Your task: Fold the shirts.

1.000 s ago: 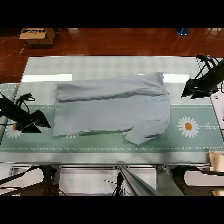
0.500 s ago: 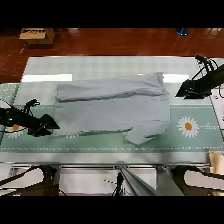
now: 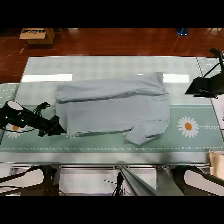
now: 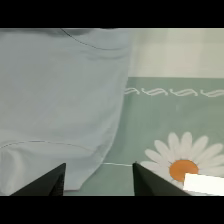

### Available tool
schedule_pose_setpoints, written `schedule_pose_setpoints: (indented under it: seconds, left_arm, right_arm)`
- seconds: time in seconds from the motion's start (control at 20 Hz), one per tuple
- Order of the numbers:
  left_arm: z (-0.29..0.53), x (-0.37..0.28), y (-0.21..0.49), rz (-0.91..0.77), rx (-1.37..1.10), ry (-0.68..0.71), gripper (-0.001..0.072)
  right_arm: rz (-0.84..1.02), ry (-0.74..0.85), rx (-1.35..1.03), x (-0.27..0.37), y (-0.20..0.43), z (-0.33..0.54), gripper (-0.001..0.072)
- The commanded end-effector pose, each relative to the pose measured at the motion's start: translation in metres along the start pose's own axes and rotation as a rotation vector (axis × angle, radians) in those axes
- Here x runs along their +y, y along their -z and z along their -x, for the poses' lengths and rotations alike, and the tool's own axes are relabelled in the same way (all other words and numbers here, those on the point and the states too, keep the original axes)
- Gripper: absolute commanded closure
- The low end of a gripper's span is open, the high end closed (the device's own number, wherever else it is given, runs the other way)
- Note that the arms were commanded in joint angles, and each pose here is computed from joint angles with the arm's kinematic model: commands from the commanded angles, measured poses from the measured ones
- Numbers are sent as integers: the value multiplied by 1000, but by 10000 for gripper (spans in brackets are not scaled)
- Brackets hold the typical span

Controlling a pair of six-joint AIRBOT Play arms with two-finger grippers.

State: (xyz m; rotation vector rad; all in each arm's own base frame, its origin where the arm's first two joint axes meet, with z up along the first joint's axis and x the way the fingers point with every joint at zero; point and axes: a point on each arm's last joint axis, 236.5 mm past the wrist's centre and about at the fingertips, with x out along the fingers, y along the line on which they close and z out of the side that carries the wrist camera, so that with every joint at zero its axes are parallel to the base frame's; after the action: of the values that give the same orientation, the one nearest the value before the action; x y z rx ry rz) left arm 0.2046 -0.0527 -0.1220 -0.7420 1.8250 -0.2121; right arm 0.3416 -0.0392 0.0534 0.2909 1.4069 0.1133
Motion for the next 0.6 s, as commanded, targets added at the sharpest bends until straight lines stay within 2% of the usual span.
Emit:
schedule_pose_setpoints:
  seconds: [0.0,0.1,0.25,0.55]
  left_arm:
    - [-5,10,-9,-24,-25,-37,689]
    - [-5,10,-9,-46,-26,-38,688]
    - [-5,10,-9,-46,-27,-37,688]
    - [-5,10,-9,-46,-27,-36,688]
  right_arm:
    - [-126,64,42,-47,39,2,244]
    - [-243,-32,52,-48,72,-26,234]
    - [-273,-170,77,-24,106,-73,233]
    - [-460,-363,-49,8,107,-130,235]
